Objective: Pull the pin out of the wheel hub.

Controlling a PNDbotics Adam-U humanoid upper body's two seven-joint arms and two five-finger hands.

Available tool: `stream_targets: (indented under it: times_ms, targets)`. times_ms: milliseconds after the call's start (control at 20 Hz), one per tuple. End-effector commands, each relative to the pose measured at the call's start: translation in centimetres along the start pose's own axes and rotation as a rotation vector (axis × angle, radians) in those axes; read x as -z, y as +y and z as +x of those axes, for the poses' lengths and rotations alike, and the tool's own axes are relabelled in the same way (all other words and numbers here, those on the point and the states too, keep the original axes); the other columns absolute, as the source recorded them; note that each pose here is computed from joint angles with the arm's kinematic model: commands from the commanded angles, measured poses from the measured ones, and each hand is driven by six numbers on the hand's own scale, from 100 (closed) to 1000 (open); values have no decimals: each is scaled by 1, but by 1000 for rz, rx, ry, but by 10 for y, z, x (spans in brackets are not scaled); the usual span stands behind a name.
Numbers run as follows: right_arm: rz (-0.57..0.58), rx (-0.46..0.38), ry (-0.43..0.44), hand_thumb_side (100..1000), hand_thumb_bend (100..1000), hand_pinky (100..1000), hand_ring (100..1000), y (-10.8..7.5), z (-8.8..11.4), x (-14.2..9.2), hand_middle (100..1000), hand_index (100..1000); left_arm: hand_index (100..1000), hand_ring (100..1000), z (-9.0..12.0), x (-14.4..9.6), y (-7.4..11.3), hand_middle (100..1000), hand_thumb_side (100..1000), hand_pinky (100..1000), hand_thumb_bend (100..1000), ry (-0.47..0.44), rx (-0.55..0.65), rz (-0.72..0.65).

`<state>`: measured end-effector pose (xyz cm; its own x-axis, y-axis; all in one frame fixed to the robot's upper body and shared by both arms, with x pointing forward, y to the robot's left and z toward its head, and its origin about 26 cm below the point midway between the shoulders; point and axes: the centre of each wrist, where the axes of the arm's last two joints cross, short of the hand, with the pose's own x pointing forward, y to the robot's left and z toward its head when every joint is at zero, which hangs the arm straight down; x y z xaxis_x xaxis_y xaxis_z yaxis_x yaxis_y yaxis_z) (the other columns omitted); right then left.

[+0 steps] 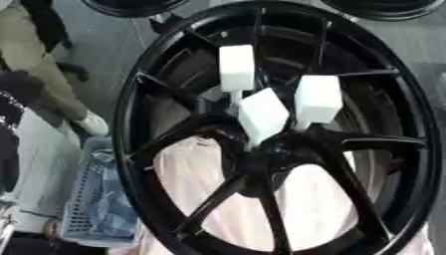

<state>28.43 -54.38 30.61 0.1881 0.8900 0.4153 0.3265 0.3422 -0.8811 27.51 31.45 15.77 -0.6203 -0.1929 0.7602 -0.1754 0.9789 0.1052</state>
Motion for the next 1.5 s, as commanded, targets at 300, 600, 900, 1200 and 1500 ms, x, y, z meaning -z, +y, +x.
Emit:
stream_targets:
  times_ms: [300, 600, 900, 1200, 1500]
  targets:
    - [10, -6, 63, 100, 130, 840, 894, -3, -13, -3, 908, 886, 752, 767, 6, 2, 2, 655, 850, 866, 100, -24, 2, 9]
    - [10, 3, 61, 100, 111, 838, 886, 0, -16, -5, 898, 879, 751, 768, 6, 1, 2, 655, 850, 866, 100, -23, 0, 14]
    - [-14, 18, -37, 156, 100, 820, 840, 4, 5, -5, 834, 844, 751, 767, 6, 2, 2, 655, 848, 865, 100, -25, -3, 13]
    - [-59, 71, -223, 263, 100, 802, 795, 8, 50, -11, 791, 798, 751, 768, 6, 3, 1, 656, 846, 864, 100, -31, -7, 12]
    - [-177, 329, -431, 400, 100, 791, 787, 30, 104, -33, 793, 791, 751, 768, 7, 5, -1, 657, 845, 864, 100, -34, -19, 7]
